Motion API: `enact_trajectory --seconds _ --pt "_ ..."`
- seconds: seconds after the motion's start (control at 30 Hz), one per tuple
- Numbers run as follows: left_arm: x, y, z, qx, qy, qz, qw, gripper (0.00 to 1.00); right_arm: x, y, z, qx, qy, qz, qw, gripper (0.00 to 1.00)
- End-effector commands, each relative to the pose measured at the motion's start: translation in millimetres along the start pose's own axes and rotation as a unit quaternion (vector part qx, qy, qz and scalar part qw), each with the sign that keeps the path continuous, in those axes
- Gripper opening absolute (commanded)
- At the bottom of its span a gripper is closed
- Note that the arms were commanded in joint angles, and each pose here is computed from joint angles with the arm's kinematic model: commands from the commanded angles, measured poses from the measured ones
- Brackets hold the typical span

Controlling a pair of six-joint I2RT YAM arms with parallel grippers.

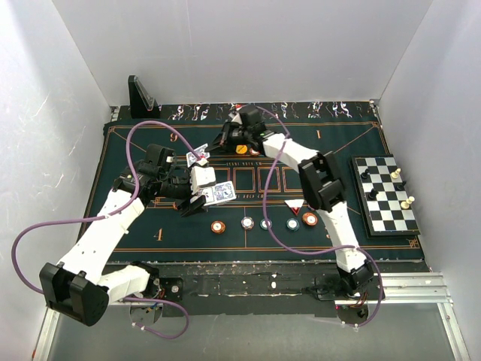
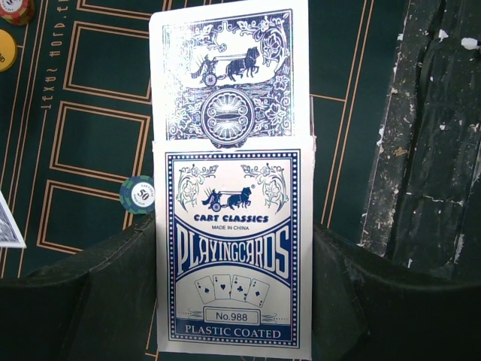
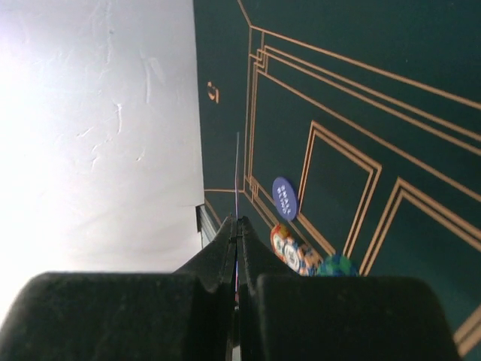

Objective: Distribute texas hold em gaming equipment

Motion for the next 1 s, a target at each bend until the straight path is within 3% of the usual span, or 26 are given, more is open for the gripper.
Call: enact_trajectory --seconds 0.0,0.33,0.4,0.53,0.63,0.73,0.97 --pt "11.1 -1.5 -20.1 -0.008 -0.040 -0.010 0.999 0.00 -37.6 -2.6 2.9 -0.001 0.000 0.029 1.000 0.01" --pt "14.7 0.4 -20.1 -0.008 -0.029 -0.022 0.999 0.00 -86.5 -31.6 10.8 -0.039 -0.014 0.048 0.998 0.01" --pt "15.0 0.6 -19.3 -0.006 -0.026 -0.023 0.999 0.00 -88.5 -37.1 13.5 -0.040 -0.020 0.063 0.997 0.10" --pt "12.9 -1.0 -16.9 -0.001 -0.023 -0.018 1.000 0.00 -81.3 -36.1 20.4 -0.029 -0.024 0.089 0.995 0.47" --pt "12.0 -1.7 -16.1 0.001 -0.024 -0.016 1.000 0.00 -68.3 -31.7 26.1 -0.005 -0.034 0.106 0.994 0.66" --pt "12.5 -2.6 -16.8 0.005 -0.026 -0.016 1.000 0.00 -50.4 -23.4 25.8 0.005 -0.041 0.113 0.993 0.74" --pt "16.1 -4.2 -17.1 0.002 -0.023 -0.023 0.999 0.00 16.5 20.1 22.0 0.013 -0.046 0.052 0.998 0.78"
Point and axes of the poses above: each gripper's point midway between its finger pads, its own x axis back along the fingers, its own y axis along the line the jaws close on, z = x × y, the point moved 8 cm from there along x, back along the fingers, and after that the axes turned 9 degrees about -x, right-handed, at the moved point
